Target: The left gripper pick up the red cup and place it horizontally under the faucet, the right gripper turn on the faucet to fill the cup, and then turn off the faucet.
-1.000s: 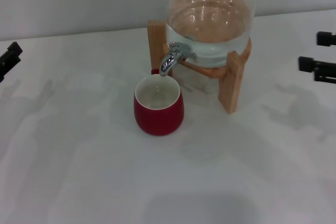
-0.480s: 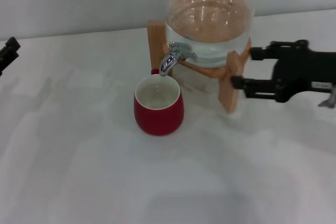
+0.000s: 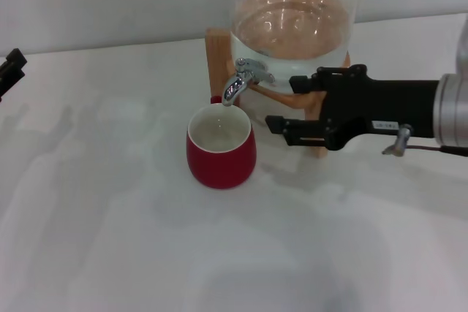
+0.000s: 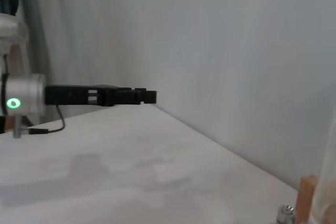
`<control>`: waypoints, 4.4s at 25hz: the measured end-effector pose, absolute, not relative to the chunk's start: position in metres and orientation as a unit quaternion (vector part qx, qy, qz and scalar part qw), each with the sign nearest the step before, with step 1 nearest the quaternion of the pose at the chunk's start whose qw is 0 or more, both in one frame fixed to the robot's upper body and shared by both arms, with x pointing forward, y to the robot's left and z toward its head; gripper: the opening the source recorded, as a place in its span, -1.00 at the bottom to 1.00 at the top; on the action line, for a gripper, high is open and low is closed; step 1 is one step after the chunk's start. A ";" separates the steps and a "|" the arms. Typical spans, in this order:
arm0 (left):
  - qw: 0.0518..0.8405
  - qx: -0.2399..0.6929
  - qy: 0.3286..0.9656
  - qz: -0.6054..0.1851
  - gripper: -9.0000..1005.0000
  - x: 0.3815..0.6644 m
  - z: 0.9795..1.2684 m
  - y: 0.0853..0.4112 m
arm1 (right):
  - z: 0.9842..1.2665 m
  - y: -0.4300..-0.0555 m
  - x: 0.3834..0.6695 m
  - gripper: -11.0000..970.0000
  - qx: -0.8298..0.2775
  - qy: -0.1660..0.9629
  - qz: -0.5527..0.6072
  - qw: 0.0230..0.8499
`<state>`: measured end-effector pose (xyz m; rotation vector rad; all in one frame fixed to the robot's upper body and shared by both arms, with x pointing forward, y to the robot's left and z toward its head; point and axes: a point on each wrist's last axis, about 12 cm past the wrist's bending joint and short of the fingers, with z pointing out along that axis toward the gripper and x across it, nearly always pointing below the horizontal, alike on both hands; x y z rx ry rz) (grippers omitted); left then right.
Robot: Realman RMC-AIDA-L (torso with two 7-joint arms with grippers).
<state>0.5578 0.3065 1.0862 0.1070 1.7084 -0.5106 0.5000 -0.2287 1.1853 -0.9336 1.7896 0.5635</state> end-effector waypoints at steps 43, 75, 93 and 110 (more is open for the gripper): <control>0.636 0.055 0.734 -0.230 0.75 0.551 1.091 0.308 | 1.168 -0.204 0.523 0.49 -0.395 0.738 0.253 0.486; 0.670 0.091 0.694 -0.248 0.75 0.546 1.108 0.314 | 1.180 -0.257 0.485 0.49 -0.360 0.731 0.271 0.512; 0.667 0.086 0.703 -0.232 0.75 0.547 1.105 0.317 | 1.173 -0.208 0.477 0.49 -0.434 0.677 0.293 0.518; 0.666 0.083 0.705 -0.230 0.75 0.544 1.103 0.319 | 1.160 -0.181 0.493 0.49 -0.419 0.683 0.286 0.524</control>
